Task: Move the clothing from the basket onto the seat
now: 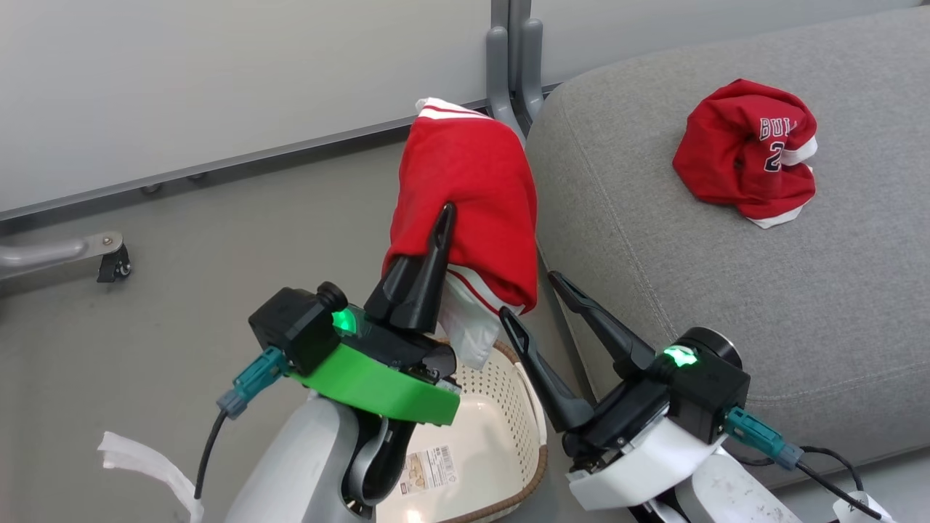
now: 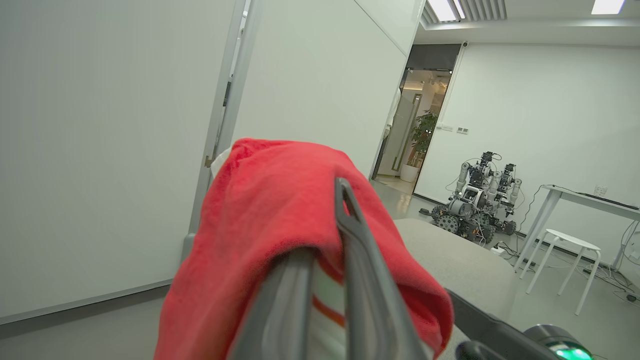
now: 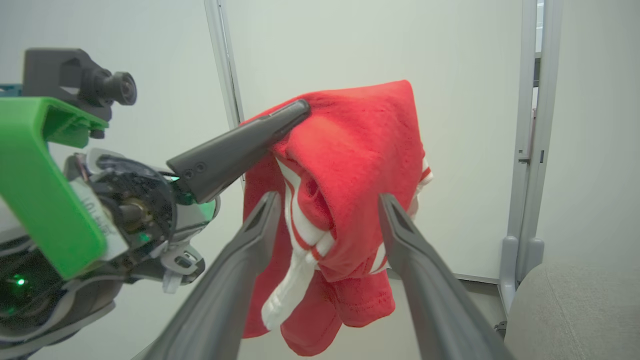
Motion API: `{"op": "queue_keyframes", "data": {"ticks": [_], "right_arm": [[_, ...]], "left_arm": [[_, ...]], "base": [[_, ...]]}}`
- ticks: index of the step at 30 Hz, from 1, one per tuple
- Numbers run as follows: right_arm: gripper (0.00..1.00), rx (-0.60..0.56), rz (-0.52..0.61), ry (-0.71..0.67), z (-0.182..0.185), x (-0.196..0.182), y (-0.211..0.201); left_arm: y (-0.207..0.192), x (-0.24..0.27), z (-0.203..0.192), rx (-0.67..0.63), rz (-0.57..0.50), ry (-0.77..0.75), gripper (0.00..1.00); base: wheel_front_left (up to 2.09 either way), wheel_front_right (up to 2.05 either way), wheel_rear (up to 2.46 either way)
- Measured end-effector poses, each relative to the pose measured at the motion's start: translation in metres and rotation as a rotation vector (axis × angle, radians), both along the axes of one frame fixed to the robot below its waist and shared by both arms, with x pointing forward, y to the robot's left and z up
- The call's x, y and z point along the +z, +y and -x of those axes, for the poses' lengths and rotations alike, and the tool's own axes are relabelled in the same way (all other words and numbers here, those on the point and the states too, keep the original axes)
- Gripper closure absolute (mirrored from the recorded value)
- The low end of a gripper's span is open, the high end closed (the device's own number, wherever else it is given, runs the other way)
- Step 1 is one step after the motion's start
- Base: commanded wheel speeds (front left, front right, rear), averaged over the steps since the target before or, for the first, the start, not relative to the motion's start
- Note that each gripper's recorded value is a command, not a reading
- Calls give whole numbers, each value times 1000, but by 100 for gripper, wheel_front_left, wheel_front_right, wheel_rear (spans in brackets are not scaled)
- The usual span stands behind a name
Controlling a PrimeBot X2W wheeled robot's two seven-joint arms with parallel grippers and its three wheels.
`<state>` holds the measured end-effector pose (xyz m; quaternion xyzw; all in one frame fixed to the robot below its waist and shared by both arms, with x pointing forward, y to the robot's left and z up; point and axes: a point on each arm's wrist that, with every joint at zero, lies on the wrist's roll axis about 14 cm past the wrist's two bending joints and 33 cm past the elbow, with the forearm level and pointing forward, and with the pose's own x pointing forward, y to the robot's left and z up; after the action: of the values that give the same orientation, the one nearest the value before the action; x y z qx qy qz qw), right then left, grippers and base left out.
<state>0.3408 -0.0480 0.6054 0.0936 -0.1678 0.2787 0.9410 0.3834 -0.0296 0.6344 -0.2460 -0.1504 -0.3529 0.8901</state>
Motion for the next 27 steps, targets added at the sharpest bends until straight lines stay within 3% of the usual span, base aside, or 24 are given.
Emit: {"op": "queue_keyframes", "data": {"ticks": [4, 27], "right_arm": [[0, -40, 6, 21, -11, -7, -4], [0, -12, 40, 67, -42, -18, 22]], "left_arm": [[-4, 3, 8, -20, 1, -11, 100], [-14, -11, 26, -64, -40, 16, 100]], "base": [[0, 0, 0], [0, 0, 0]]}}
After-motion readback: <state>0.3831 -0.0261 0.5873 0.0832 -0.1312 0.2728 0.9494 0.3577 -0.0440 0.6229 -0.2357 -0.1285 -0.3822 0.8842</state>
